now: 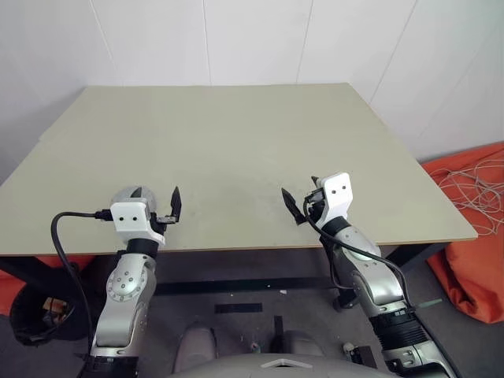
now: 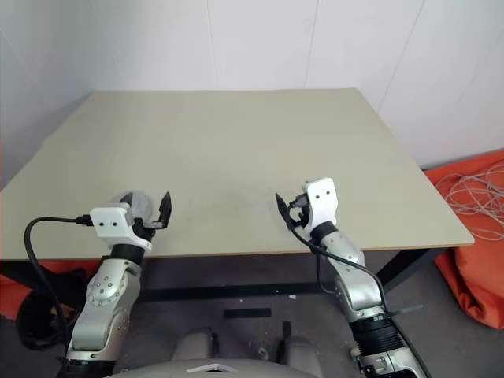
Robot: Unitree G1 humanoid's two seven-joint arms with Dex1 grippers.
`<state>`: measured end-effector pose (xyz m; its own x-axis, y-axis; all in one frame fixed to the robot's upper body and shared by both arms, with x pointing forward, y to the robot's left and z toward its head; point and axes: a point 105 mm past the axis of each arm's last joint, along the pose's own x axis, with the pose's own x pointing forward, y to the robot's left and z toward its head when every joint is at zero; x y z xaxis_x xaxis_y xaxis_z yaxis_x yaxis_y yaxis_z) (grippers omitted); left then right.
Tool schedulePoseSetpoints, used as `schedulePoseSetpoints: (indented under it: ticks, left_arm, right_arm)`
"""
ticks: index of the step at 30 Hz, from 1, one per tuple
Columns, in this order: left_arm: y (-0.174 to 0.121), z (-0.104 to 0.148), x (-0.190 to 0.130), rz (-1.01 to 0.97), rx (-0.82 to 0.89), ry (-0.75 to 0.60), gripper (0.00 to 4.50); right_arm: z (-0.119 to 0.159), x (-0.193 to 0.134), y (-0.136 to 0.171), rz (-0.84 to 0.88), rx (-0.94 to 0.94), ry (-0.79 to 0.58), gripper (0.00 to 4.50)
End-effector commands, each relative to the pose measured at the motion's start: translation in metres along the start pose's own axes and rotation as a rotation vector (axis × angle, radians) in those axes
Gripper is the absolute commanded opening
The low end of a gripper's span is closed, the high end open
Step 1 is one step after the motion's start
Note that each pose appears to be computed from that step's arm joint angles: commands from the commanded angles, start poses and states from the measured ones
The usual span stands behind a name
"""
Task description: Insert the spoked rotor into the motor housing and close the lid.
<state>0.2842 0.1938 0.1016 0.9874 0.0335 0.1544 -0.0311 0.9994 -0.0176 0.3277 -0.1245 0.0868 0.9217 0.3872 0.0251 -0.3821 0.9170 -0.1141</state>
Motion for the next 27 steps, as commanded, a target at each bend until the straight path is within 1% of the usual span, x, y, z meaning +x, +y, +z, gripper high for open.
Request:
schedulePoseSetpoints:
  ticks: [1, 9, 15, 24, 27]
  left_arm:
    - [-0.0006, 0.0161, 0.0005, 0.001, 0.009, -0.052, 4.46]
    - [-0.0018, 0.0147, 0.0052, 0.002, 0.01, -0.043, 4.46]
    - [-0.0031, 0.0141, 0.0059, -0.004, 0.022, -0.044, 4.46]
    - [-0.0067, 0.0124, 0.0048, -0.033, 0.028, -0.034, 4.46]
    - [-0.0032, 0.0119, 0.0042, -0.018, 0.05, -0.041, 4.46]
  right_arm:
    - [0.013, 0.0045, -0.0104, -0.027, 0.011, -0.039, 4.5]
    - [0.0146, 0.0103, -0.0116, -0.009, 0.032, -0.03, 4.5]
    - [0.0073, 0.0093, -0.0125, -0.008, 0.075, 0.018, 4.5]
    - [0.0118, 0.0082, -0.0122, -0.01, 0.053, -0.015, 4.5]
    - [0.009, 0.0065, -0.0152, -0.033, 0.054, -0.008, 4.5]
